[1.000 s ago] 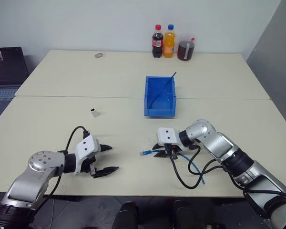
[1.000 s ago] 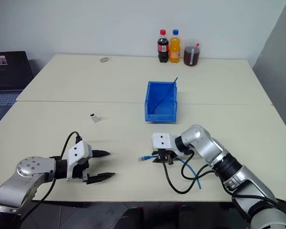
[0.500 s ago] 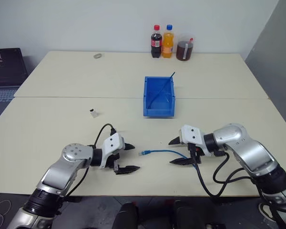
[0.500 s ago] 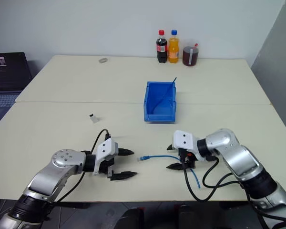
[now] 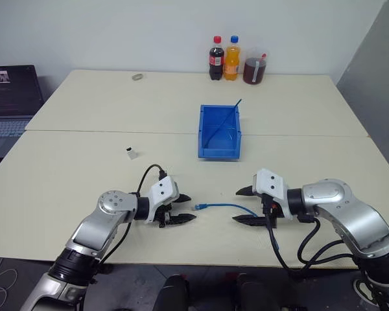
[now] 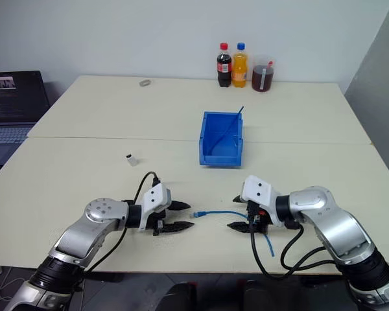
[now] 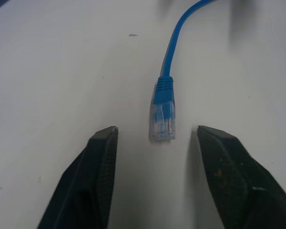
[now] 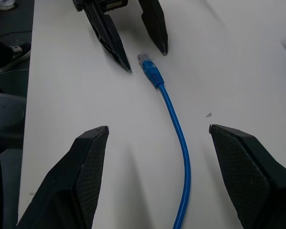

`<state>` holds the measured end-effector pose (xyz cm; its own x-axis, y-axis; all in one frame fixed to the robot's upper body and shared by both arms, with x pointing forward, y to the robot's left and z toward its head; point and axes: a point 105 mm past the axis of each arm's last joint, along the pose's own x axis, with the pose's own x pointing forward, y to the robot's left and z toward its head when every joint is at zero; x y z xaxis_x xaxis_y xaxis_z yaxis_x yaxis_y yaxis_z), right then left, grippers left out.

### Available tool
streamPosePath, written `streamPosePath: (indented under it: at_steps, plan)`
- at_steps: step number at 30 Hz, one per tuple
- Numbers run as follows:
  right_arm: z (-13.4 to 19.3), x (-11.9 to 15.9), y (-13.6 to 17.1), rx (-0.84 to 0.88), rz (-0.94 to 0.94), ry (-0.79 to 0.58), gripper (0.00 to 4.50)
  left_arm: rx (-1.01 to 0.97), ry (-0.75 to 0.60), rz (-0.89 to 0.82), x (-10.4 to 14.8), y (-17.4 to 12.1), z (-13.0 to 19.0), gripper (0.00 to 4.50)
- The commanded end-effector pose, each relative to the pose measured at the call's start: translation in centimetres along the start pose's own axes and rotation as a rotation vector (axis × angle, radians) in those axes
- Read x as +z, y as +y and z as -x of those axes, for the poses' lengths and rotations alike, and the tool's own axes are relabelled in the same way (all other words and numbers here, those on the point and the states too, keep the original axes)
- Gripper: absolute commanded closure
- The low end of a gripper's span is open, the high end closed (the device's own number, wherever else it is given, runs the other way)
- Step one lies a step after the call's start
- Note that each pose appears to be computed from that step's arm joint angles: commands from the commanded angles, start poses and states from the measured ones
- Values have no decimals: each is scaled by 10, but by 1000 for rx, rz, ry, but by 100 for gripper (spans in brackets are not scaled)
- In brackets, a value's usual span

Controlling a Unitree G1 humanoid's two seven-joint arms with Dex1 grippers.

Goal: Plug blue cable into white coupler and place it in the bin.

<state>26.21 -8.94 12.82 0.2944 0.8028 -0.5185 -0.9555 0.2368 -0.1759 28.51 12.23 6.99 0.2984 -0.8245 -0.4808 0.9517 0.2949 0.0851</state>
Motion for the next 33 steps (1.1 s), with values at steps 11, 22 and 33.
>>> streamPosePath:
  at_steps: [11,22,33]
  plan:
    - [10,13,-2,-67,33,-70,92,-110,36,76,-22,-24,-16,423]
    - [17,27,14,-65,-92,-288,92,65,-386,176,50,6,6,423]
    - [5,31,15,-42,-495,-531,92,-87,-544,405,88,-18,21,423]
